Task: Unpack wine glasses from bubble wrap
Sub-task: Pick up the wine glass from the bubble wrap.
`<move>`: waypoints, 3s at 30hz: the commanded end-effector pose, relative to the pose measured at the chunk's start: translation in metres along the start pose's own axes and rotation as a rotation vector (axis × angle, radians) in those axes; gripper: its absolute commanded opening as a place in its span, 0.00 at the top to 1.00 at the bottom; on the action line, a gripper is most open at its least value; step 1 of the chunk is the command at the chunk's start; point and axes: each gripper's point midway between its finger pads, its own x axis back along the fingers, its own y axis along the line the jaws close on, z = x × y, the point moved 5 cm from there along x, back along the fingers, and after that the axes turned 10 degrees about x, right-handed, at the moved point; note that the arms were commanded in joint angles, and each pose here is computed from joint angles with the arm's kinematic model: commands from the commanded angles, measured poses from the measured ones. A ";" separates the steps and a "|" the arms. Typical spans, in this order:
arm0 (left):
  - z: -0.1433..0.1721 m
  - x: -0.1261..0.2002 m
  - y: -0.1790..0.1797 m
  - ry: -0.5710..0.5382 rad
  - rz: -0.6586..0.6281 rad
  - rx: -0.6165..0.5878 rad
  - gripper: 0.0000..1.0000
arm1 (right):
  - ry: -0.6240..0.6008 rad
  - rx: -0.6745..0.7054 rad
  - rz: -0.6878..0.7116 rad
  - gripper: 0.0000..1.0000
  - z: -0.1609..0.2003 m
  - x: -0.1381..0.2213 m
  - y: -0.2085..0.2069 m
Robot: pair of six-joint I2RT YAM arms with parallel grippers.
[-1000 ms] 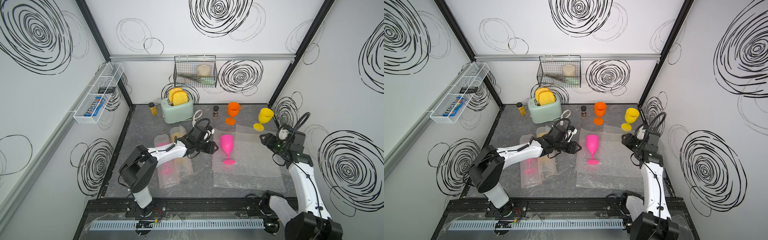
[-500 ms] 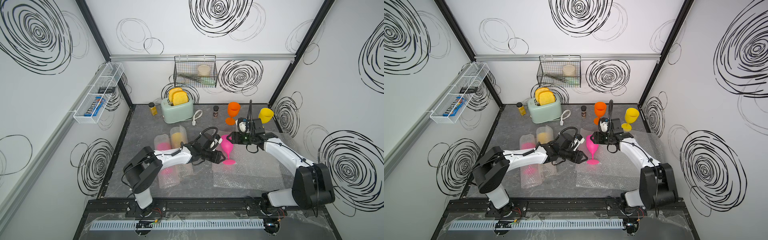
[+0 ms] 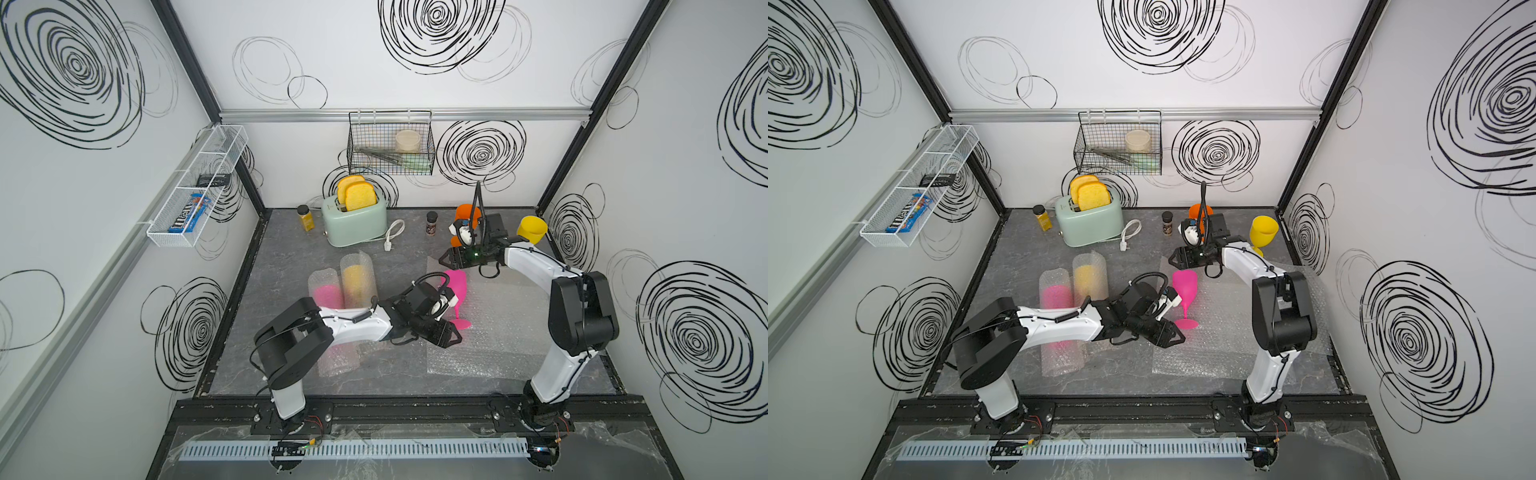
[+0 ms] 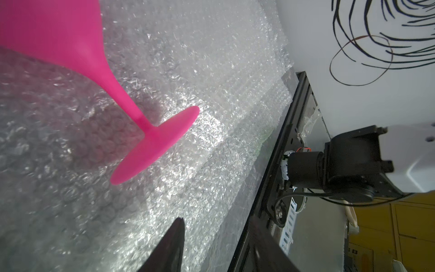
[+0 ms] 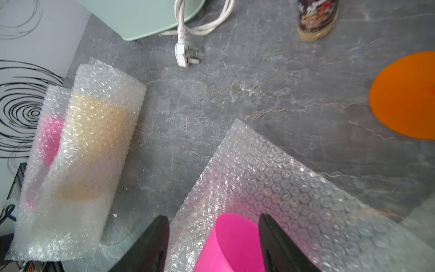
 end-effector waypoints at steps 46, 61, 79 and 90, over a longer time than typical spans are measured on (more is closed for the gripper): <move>-0.082 0.044 0.036 -0.340 -0.131 0.068 0.51 | -0.288 -0.557 0.235 0.37 0.118 0.138 -0.015; -0.077 0.039 0.041 -0.314 -0.118 0.088 0.51 | -0.259 -0.587 -0.040 0.44 0.151 0.114 0.027; -0.073 0.056 0.061 -0.331 -0.115 0.160 0.50 | -0.328 -0.473 -0.303 0.62 0.131 0.106 0.063; -0.079 0.083 0.070 -0.389 -0.128 0.184 0.50 | -0.320 -0.433 -0.216 0.81 0.116 0.115 0.064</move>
